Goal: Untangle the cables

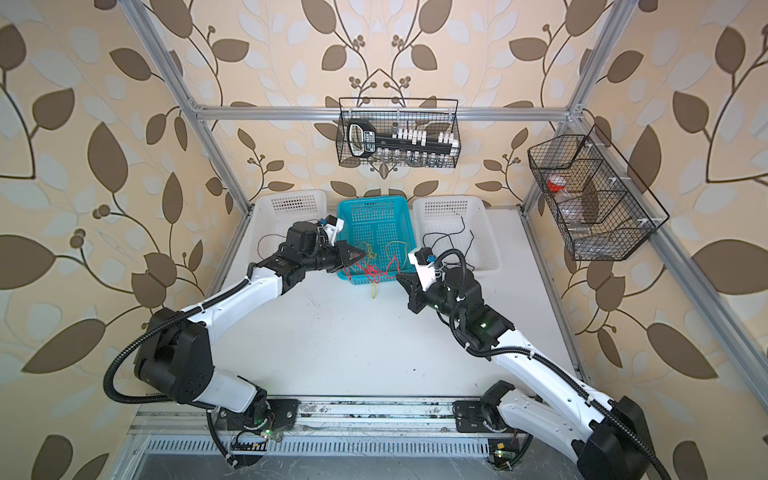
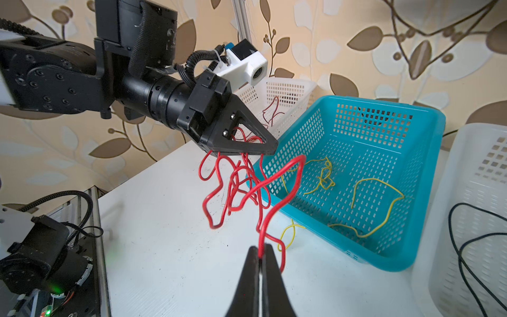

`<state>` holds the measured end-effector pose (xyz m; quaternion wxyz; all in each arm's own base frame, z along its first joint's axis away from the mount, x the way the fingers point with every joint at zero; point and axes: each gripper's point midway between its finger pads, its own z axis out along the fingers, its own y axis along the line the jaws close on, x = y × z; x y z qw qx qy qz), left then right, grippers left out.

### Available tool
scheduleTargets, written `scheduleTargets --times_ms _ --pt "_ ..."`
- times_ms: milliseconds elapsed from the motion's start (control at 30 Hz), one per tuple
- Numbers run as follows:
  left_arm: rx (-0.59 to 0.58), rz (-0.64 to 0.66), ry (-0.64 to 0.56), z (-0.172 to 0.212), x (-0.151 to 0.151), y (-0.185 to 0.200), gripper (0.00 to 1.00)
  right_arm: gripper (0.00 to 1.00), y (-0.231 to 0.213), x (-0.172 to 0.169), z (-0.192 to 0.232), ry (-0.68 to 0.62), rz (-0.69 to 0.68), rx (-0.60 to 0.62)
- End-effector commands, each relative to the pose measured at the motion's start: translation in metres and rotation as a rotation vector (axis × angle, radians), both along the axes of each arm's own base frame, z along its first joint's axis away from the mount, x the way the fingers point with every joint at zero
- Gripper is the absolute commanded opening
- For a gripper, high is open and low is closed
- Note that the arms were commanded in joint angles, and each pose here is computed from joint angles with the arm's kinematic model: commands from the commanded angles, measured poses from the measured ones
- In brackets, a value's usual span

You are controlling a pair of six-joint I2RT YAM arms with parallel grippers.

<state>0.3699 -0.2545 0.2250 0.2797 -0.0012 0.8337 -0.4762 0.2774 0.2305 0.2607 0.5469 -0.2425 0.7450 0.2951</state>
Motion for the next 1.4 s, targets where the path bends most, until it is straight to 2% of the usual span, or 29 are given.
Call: scheduleTargets --times_ms 0,67,367,467,533,733,1000,1167,1267,1367 --pt "-0.004 -0.004 -0.056 0.012 0.003 -0.004 0.0 0.0 0.001 0.003 0.017 -0.047 -0.007 0.008" --pt "0.005 0.009 -0.064 0.012 0.004 -0.001 0.0 0.02 0.0 0.003 0.016 -0.042 -0.008 0.005" --pt "0.083 0.102 -0.097 0.026 0.015 0.024 0.0 0.39 -0.007 0.005 0.004 -0.014 -0.052 -0.022" --pt "0.084 0.15 -0.087 0.029 0.024 0.04 0.0 0.5 -0.014 0.004 0.003 -0.022 -0.081 -0.026" --pt "0.076 0.192 -0.114 0.045 0.025 0.056 0.0 0.54 -0.021 0.004 0.003 -0.029 -0.11 -0.025" --pt "0.091 0.362 -0.156 0.07 0.038 0.123 0.0 0.57 -0.044 0.008 -0.006 -0.01 -0.197 -0.033" --pt "0.278 0.732 -0.142 0.071 0.045 0.236 0.0 0.57 -0.053 0.006 -0.035 0.047 -0.238 -0.102" --pt "0.429 0.913 -0.082 0.046 0.054 0.288 0.0 0.57 -0.049 0.001 -0.045 0.065 -0.209 -0.124" --pt "0.535 0.969 -0.034 0.024 0.057 0.306 0.0 0.57 -0.046 -0.002 -0.045 0.058 -0.197 -0.126" --pt "0.591 0.988 0.013 0.0 0.065 0.318 0.0 0.57 -0.046 -0.002 -0.046 0.059 -0.199 -0.122"
